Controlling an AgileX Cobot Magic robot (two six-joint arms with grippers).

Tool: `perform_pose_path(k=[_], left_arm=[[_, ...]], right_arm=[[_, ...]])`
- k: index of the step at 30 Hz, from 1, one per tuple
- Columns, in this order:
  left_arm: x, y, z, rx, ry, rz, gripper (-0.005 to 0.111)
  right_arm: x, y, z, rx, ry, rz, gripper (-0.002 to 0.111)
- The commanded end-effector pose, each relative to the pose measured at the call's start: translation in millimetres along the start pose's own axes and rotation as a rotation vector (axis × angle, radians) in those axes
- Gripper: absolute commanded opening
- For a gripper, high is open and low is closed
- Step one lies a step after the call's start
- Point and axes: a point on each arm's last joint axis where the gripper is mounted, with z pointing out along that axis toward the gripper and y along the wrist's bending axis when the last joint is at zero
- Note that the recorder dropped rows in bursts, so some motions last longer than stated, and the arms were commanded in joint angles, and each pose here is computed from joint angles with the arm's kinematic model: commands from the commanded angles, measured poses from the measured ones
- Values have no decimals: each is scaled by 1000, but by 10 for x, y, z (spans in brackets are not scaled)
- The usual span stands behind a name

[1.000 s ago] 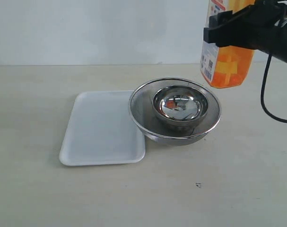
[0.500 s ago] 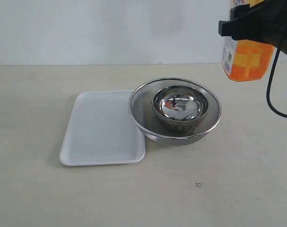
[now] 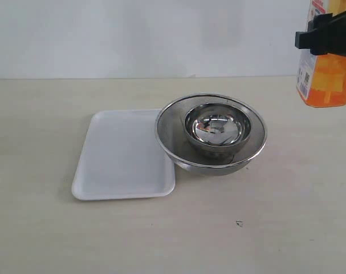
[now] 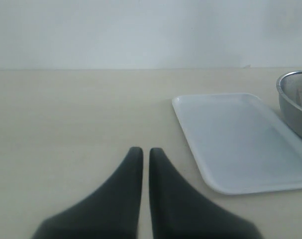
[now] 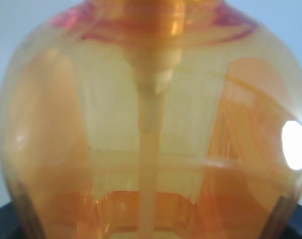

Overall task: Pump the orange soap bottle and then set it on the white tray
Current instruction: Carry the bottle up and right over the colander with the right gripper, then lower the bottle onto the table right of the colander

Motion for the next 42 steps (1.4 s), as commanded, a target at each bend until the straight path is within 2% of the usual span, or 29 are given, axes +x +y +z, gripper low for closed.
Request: perform_pose_path(k=[1, 9, 15, 23, 29, 33, 42], left_arm=[[7, -2, 0, 2, -1, -4, 5], [7, -2, 0, 2, -1, -4, 5], [7, -2, 0, 2, -1, -4, 5], [7, -2, 0, 2, -1, -4, 5], [7, -2, 0, 2, -1, -4, 5], [7, -2, 0, 2, -1, -4, 5], [7, -2, 0, 2, -1, -4, 5]], right_arm=[[-258, -13, -34, -18, -121, -18, 0], [-525, 50, 101, -76, -152, -12, 0], [-456, -56, 189, -60, -115, 70, 0], [-408, -102, 208, -74, -74, 65, 0], [-104, -108, 150, -41, -119, 55, 0], [24, -64, 77, -85, -205, 100, 0], [260, 11, 255, -111, -177, 78, 0]])
